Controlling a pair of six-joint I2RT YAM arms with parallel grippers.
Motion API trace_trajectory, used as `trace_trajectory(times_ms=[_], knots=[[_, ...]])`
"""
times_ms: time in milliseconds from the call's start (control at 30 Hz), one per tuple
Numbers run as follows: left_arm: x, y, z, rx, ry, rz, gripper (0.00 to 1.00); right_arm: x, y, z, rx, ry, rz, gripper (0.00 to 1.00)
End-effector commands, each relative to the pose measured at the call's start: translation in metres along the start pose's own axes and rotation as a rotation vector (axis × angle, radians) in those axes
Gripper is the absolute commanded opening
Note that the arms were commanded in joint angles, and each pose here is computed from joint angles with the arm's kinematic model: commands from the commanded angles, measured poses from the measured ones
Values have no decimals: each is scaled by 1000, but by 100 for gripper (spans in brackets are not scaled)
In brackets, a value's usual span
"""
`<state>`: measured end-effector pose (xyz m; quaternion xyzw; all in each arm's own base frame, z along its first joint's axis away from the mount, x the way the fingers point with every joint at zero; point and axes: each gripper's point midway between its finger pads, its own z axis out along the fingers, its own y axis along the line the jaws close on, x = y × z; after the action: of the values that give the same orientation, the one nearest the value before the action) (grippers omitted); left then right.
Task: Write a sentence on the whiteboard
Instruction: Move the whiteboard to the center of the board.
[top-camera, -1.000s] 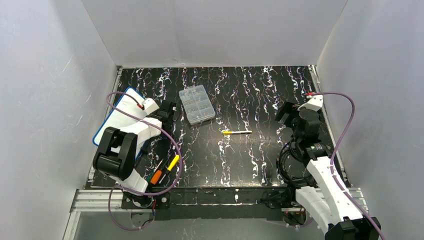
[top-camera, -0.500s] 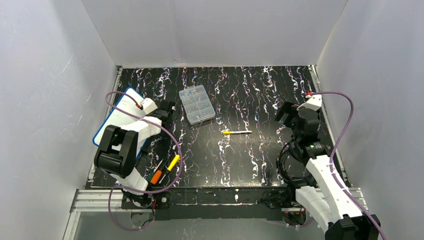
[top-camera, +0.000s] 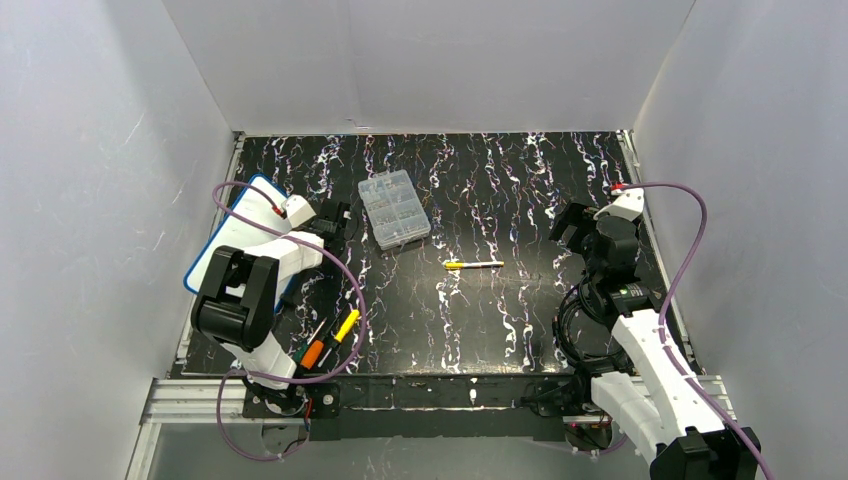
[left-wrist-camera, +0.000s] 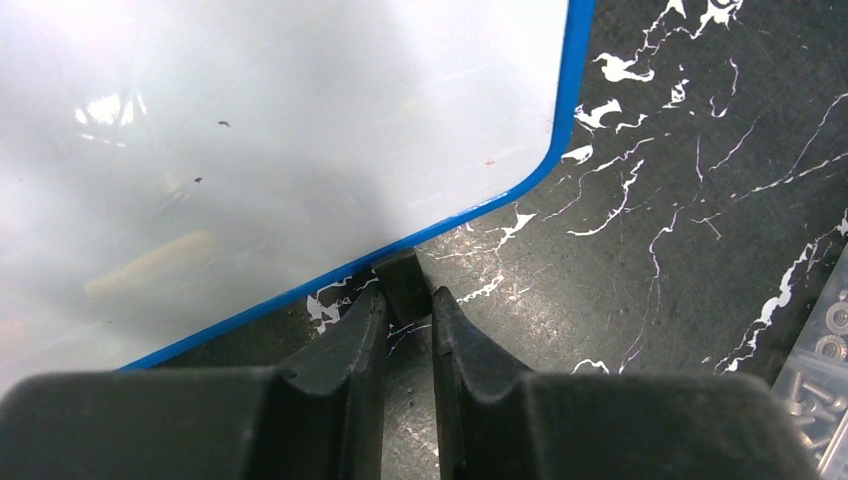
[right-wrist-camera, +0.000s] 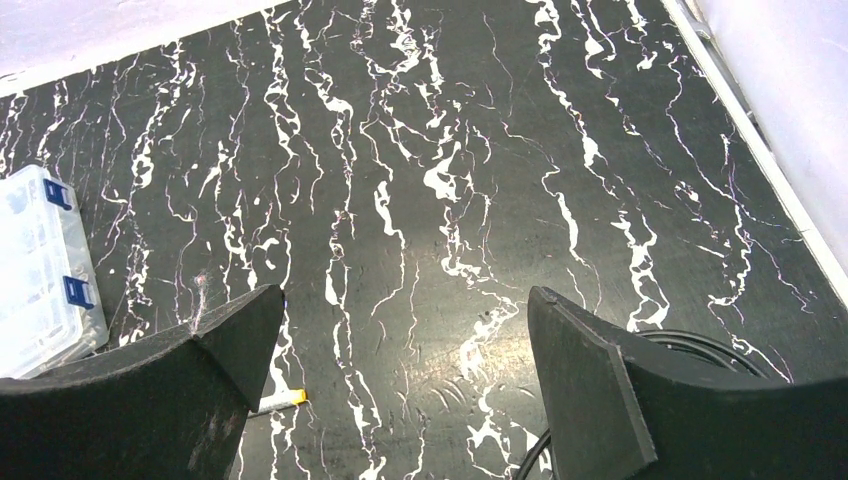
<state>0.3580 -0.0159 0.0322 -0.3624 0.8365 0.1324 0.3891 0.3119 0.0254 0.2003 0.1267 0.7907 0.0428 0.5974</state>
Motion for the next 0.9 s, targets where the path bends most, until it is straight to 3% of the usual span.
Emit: trace_trajectory(times_ms=[0,167,867], knots=[[-11,12,2,-56,-37,24,8,-27,7,0,-20,-78,18,100],[-4,20,-1,-55,-26,25,0,-27,6,-1,-17,-81,18,100],[34,13,-52,131,1,111,0,-31,3,-9,-13,-100,23,100]])
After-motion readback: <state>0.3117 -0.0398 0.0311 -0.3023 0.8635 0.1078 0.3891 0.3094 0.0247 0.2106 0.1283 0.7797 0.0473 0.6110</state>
